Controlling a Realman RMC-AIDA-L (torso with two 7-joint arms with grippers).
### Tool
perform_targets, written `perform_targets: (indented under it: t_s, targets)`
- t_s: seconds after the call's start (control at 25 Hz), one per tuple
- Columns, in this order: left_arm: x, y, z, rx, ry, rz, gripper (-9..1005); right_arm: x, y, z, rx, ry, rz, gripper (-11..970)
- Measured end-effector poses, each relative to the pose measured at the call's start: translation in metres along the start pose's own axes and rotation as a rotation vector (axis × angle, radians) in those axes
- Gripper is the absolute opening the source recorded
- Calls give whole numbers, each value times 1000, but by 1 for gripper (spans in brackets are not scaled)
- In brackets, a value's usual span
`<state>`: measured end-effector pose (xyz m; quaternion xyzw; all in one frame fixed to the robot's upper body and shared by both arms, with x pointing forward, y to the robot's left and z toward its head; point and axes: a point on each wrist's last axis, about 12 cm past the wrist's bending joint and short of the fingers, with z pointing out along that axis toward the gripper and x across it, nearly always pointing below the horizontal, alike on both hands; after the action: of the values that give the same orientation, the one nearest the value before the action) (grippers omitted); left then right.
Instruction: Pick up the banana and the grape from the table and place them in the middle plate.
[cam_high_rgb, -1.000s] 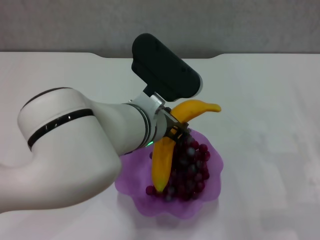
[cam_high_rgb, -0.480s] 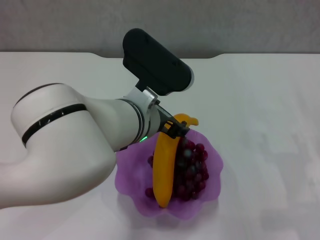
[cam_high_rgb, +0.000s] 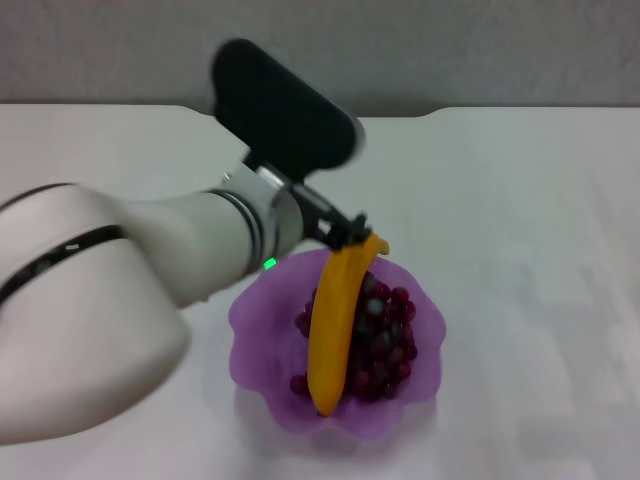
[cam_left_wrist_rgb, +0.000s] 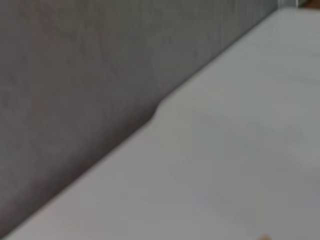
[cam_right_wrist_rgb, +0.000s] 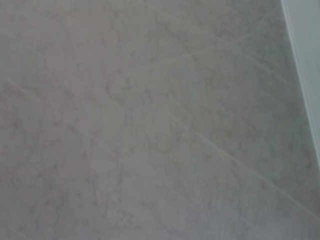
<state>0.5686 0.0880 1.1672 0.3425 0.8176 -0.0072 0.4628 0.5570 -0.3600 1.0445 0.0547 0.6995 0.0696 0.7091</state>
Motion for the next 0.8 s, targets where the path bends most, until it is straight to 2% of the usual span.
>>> perform_targets:
  t_s: [0.12, 0.4, 0.56, 0.8]
  targets:
    - [-1, 13, -12, -32, -92, -43, 888, -1, 0, 0, 0, -2, -8, 790]
    - [11, 58, -24, -131, -225, -173, 887, -6, -6, 0, 34, -32, -120, 794]
    - [33, 85, -22, -186, -322, -234, 887, -10, -8, 2, 40, -48, -127, 796]
    - [75, 118, -20, -258, -448, -308, 886, -16, -8, 8, 49, -72, -134, 797]
